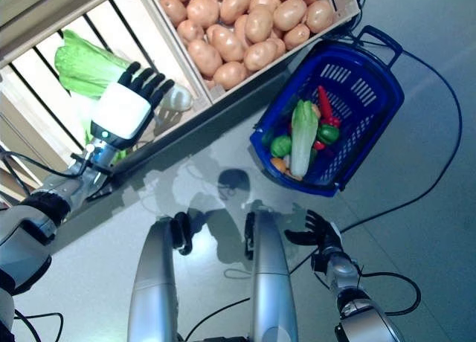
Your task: Put vegetables into the basket
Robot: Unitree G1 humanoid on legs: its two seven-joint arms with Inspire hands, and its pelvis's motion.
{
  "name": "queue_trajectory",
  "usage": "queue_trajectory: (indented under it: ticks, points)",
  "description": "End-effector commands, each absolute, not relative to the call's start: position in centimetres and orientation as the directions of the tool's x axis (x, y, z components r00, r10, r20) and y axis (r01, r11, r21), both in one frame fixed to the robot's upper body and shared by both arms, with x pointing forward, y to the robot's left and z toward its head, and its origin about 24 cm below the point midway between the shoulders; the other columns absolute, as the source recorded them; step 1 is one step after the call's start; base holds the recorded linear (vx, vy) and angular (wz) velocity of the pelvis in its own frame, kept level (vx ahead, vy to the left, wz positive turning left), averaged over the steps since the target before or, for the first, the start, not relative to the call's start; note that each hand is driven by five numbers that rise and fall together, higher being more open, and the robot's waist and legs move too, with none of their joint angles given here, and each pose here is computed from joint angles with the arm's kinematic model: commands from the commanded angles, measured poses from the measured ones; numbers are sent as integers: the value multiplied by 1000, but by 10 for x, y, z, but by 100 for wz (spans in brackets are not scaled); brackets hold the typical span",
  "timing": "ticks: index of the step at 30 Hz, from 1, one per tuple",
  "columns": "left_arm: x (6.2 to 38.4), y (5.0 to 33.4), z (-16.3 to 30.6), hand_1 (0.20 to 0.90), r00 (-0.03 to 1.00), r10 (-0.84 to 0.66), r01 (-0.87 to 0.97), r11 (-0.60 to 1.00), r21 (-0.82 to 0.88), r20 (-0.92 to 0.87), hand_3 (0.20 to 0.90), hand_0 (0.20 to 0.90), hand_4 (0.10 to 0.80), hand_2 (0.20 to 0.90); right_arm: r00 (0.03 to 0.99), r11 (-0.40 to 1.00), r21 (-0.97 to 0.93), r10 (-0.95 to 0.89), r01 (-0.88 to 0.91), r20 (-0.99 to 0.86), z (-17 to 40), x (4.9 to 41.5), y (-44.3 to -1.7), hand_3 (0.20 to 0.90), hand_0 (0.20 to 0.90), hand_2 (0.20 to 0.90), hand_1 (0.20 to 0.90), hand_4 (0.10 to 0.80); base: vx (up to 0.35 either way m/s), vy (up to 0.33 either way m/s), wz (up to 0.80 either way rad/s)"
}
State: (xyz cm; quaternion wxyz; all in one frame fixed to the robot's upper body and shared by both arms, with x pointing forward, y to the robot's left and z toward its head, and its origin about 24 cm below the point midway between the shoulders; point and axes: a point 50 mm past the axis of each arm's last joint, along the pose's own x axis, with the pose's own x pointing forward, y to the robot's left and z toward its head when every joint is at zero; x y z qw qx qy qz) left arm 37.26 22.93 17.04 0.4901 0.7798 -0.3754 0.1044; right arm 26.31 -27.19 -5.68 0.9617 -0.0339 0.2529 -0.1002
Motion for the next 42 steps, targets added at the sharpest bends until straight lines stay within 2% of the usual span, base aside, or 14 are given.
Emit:
queue_trajectory:
  ticks: [1,6,12,16,28,38,39,40,42]
  points:
    - [373,247,227,900,613,-470,-786,-275,554,636,900,900,800,900,850,960,-143,-281,242,-446,-56,241,-303,900,900,900,900,800,0,0,0]
    - [377,252,226,900,663,-417,-748,-315,585,622,900,900,800,900,866,966,-124,-259,228,-427,-54,245,-298,900,900,900,900,800,2,1,-2]
    - [386,268,232,900,794,-199,-600,-404,690,574,900,900,800,900,874,966,-114,-259,232,-412,-50,250,-298,900,900,900,900,800,0,0,-1]
    - [390,274,246,900,806,-105,-573,-389,722,583,900,900,800,900,877,964,-104,-266,245,-401,-46,253,-298,900,900,900,900,800,0,0,0]
    - [392,266,299,900,764,-141,-613,-464,639,630,900,900,800,900,897,962,-70,-270,262,-349,-37,251,-309,900,900,900,900,800,-4,1,-3]
    - [394,263,315,900,776,-100,-594,-448,668,623,900,900,800,900,912,961,-40,-271,272,-308,-29,259,-309,900,900,900,900,800,0,0,0]
    - [395,263,315,860,779,-101,-592,-442,674,619,860,860,773,860,914,961,-37,-272,274,-302,-28,261,-308,900,900,900,900,800,0,0,0]
    - [395,262,314,300,780,-109,-595,-431,678,616,300,300,400,300,914,960,-33,-274,277,-299,-28,261,-307,900,900,900,900,800,0,0,0]
    - [396,260,312,300,787,-119,-594,-413,690,606,300,300,400,300,913,958,-30,-280,284,-295,-28,261,-307,900,900,900,900,800,0,0,0]
